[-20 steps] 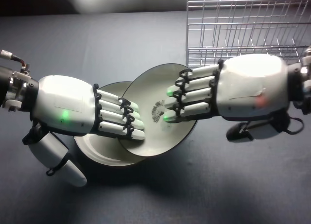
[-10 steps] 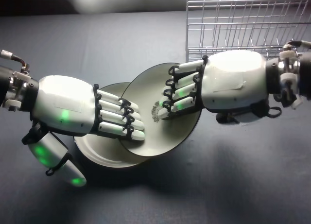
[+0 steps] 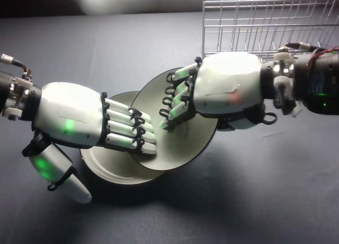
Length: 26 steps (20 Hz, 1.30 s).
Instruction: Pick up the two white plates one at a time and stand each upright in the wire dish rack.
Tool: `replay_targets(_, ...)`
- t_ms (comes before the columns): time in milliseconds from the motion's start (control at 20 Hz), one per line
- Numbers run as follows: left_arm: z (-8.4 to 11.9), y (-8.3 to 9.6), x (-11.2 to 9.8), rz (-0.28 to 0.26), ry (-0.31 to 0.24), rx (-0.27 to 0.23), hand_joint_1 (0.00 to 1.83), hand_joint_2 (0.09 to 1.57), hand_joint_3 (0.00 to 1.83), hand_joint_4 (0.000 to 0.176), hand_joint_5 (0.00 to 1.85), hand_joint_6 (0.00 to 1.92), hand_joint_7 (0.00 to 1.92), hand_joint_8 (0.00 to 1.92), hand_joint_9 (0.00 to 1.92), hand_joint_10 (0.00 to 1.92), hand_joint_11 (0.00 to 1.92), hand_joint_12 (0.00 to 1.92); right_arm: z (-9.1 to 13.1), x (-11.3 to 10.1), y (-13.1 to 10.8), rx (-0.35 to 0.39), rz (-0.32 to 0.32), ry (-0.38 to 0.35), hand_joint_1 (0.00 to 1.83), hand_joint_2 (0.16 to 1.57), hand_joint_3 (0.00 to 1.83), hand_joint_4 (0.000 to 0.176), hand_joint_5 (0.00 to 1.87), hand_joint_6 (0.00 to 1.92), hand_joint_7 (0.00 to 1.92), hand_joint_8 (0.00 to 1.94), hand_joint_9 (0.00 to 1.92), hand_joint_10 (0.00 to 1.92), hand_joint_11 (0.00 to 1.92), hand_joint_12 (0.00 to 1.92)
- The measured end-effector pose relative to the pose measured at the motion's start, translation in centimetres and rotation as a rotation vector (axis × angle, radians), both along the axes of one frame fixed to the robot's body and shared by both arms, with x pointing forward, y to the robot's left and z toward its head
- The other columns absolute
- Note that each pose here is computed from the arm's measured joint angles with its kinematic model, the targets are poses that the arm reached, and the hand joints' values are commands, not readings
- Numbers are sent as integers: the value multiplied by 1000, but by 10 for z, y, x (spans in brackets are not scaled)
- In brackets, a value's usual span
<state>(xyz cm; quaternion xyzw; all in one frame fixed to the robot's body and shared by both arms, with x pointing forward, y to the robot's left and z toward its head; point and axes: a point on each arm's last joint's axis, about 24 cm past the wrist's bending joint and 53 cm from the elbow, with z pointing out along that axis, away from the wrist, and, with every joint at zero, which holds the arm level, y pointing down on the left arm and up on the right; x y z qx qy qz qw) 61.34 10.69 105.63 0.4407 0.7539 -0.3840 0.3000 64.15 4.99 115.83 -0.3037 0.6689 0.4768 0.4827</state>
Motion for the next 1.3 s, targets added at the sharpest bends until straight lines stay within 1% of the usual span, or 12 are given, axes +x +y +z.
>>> replay_targets(100, 0, 1, 0, -1, 1, 0, 0, 1116, 3, 0, 24, 7, 15, 6, 0, 0, 0, 0, 1, -2, 5, 9, 8, 1, 1390, 1065, 2, 0, 860, 18, 882, 10, 885, 24, 591, 914)
replay_targets(150, 0, 1, 0, -2, 1, 1, 0, 1109, 0, 0, 21, 5, 12, 4, 0, 0, 0, 0, 0, -2, 5, 6, 9, 0, 1216, 1124, 0, 0, 930, 810, 963, 2, 955, 12, 716, 822)
replay_targets(200, 0, 1, 0, -2, 0, 2, 0, 1114, 2, 0, 25, 6, 13, 4, 0, 0, 0, 0, -1, 0, 4, 3, 6, -4, 1344, 1121, 0, 0, 959, 981, 1022, 633, 914, 925, 791, 831)
replay_targets(250, 0, 2, 0, -3, 1, 2, 0, 1117, 3, 0, 22, 5, 6, 1, 0, 0, 0, 0, -1, 2, 2, 2, 1, -5, 1364, 1127, 0, 0, 928, 1076, 976, 862, 865, 1174, 798, 872)
replay_targets(350, 0, 3, 1, -2, 0, 3, 0, 1122, 5, 0, 1, 0, 0, 0, 0, 0, 0, 0, 1, -1, 4, 11, 13, -7, 1376, 1106, 0, 0, 947, 1035, 1025, 873, 897, 1149, 822, 912)
replay_targets(450, 0, 3, 1, -1, 0, 4, 0, 1113, 0, 0, 22, 7, 14, 4, 2, 0, 1, 0, 0, -3, 5, 14, 21, -6, 1388, 1069, 0, 0, 1001, 908, 1117, 767, 1001, 986, 899, 875)
replay_targets(650, 2, 5, 0, 5, -2, 2, 0, 1113, 1, 0, 12, 2, 16, 4, 0, 0, 0, 0, 0, -5, 6, 18, 29, -6, 1387, 1068, 0, 0, 1020, 880, 1098, 758, 1007, 1012, 905, 875)
replay_targets(850, 19, 6, -2, 13, -32, -15, 0, 1110, 0, 0, 0, 0, 2, 1, 0, 0, 0, 0, 1, -7, 7, 26, 36, 0, 1388, 1073, 0, 0, 974, 904, 1078, 784, 1043, 1011, 905, 870)
replay_targets(900, 26, 10, 0, 24, -44, -25, 0, 1111, 0, 0, 6, 2, 0, 0, 0, 0, 0, 0, 1, -8, 8, 28, 38, 0, 1475, 1059, 3, 0, 995, 818, 1114, 666, 1104, 819, 854, 1365)
replay_targets(950, 35, 13, 1, 41, -49, -43, 0, 1111, 0, 0, 0, 0, 0, 0, 0, 0, 0, 0, 2, -8, 8, 29, 40, -1, 1492, 1057, 2, 0, 1001, 801, 1128, 634, 1100, 793, 850, 1462)
replay_targets(1100, 78, 25, 9, 123, -68, -147, 0, 1127, 7, 0, 22, 8, 5, 2, 0, 0, 0, 0, 3, -9, 9, 34, 45, -1, 1498, 1065, 2, 0, 981, 826, 1083, 745, 1084, 803, 836, 1487)
replay_targets(1300, 94, 33, -7, 113, -72, -167, 0, 1142, 12, 0, 31, 9, 2, 1, 0, 0, 0, 0, 18, -7, 7, 76, 41, 3, 1497, 1066, 1, 0, 987, 854, 1061, 748, 1081, 809, 844, 1476)
